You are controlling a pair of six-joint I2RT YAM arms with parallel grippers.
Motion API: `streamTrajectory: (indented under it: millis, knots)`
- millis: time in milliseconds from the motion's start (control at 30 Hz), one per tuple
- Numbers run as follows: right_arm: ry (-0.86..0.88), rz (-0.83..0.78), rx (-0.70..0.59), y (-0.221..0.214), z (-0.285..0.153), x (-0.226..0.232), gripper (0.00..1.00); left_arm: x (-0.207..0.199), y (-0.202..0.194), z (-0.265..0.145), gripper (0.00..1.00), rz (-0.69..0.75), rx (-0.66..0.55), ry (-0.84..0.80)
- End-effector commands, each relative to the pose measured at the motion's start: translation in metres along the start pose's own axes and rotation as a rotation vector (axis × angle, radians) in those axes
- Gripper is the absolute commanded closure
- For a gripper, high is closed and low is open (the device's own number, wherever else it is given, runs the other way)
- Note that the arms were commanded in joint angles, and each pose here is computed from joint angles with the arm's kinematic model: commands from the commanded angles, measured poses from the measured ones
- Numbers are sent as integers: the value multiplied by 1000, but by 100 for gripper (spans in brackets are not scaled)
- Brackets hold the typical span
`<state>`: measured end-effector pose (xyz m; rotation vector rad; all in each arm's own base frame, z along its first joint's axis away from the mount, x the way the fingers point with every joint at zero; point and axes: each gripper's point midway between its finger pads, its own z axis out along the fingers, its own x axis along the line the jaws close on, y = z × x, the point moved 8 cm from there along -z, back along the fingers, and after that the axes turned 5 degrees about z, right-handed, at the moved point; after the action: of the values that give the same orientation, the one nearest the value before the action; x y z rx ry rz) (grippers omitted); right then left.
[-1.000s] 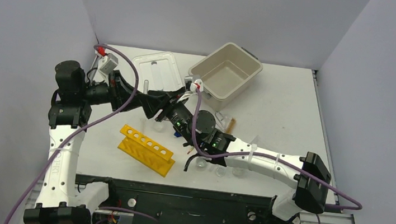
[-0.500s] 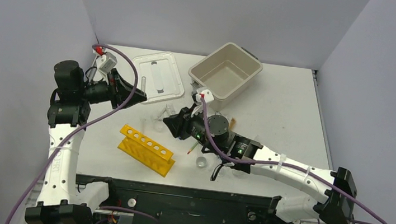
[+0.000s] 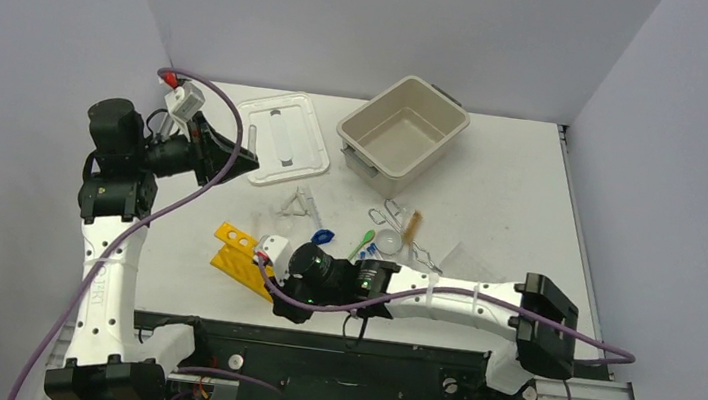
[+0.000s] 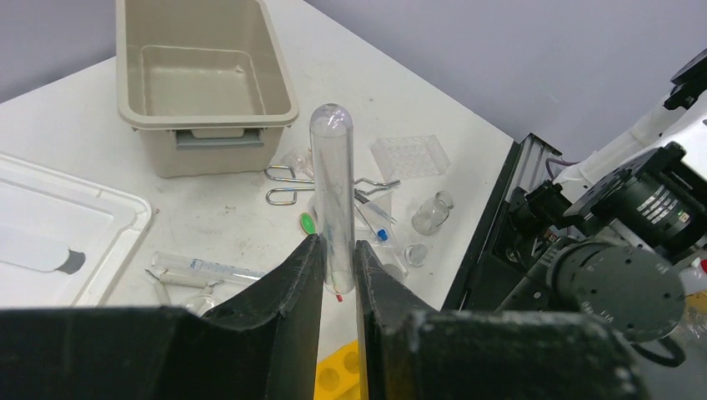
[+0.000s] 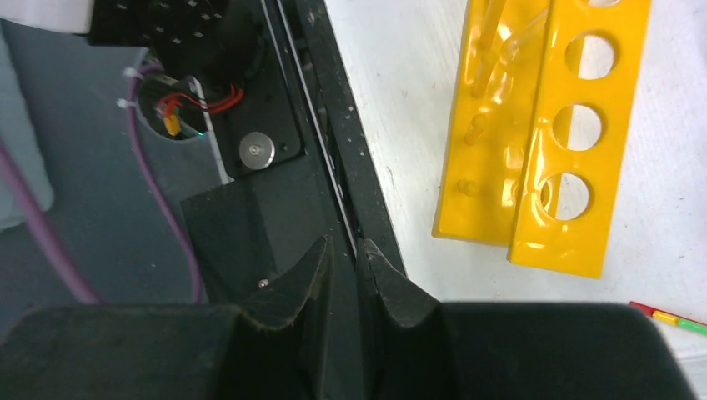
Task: Organize the chemistry lab equipment
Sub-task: Adjust the test tube rack at the center of the board.
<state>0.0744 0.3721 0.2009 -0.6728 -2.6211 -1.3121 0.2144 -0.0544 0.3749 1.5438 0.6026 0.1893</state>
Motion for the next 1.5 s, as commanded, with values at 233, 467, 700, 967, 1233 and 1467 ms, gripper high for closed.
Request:
streamTrajectory:
  millis: [233,467,700,967,1233,1467]
  knots:
    - [-100,18,107,-19,30,-34,94,-12,16,-8,100,90,0,26]
    - [-235,152,-31,-15,29,-82,96,-10,12,-11,100,98,14,38]
    - [-292,283,-218,4,23,-106,96,-8,10,-14,100,128,35,54]
    - [-325,450,-359,15,20,-136,96,-4,2,-16,100,131,65,67]
    - [-409,502,-400,13,9,-154,95,-4,-1,-19,100,148,83,76]
    - [-522,464,-425,15,-30,-152,93,-5,-8,-21,100,161,105,77]
